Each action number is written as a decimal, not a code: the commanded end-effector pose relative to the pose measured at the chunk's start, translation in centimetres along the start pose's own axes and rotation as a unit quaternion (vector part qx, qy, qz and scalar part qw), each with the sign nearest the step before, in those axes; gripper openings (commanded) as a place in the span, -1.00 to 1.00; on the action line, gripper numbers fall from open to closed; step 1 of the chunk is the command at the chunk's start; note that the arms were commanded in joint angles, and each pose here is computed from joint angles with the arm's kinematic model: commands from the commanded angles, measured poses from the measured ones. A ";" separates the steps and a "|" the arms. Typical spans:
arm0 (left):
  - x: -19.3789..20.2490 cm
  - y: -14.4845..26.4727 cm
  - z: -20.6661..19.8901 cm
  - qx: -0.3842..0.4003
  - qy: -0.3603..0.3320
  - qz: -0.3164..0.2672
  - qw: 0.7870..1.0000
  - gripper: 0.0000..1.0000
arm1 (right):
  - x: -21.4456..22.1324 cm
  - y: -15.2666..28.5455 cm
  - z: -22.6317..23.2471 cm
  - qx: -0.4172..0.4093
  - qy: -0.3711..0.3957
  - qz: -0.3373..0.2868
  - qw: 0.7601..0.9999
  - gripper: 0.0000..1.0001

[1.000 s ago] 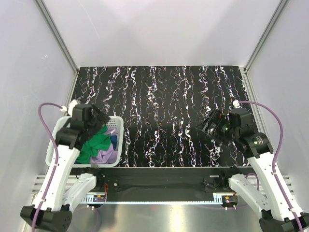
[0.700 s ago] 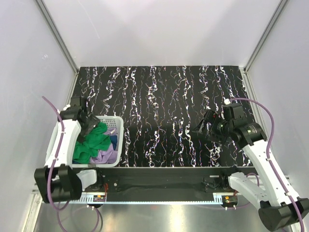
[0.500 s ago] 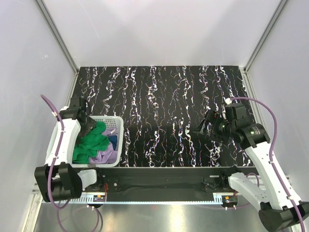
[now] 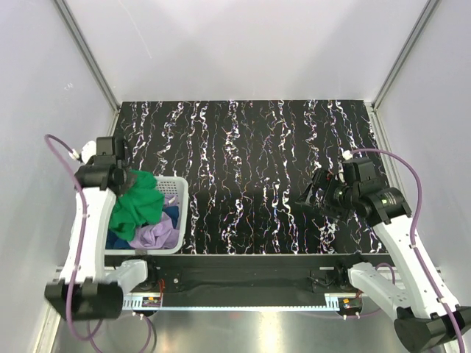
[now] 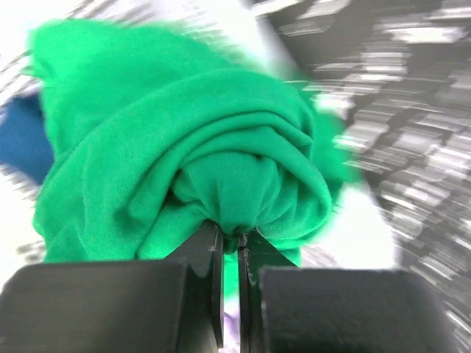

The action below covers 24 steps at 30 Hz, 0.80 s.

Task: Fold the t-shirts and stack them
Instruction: Grab the tshirt from the pile, then move the tshirt to the center of the board

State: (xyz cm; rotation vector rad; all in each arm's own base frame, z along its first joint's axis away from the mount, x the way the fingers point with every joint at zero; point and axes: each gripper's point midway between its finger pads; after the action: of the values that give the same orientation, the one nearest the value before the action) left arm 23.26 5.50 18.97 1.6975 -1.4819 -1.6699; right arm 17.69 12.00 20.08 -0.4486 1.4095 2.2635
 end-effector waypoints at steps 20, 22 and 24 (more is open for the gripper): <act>16.0 23.7 -16.5 0.479 -0.272 0.210 0.808 0.78 | -1.8 1.2 -0.1 0.035 -0.001 -0.005 0.999 1.00; 13.0 23.5 -16.1 0.474 -0.269 0.145 0.826 0.98 | -0.8 0.6 0.5 0.007 0.006 0.020 1.000 0.99; 11.5 23.7 -15.3 0.477 -0.268 0.117 0.829 0.98 | -0.6 -0.3 1.2 -0.020 0.011 0.032 0.999 0.99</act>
State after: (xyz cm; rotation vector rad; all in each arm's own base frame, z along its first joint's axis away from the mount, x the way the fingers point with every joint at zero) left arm 24.58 -23.86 29.70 0.9759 -2.9621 -1.3826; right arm 18.52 11.90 21.15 -0.4191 1.4538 2.2545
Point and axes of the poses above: each gripper's point midway between its finger pads, its own y axis back along the fingers, its own z axis along the line the jaws close on, x = y × z, and after that the axes turned 13 degrees about y, right-handed
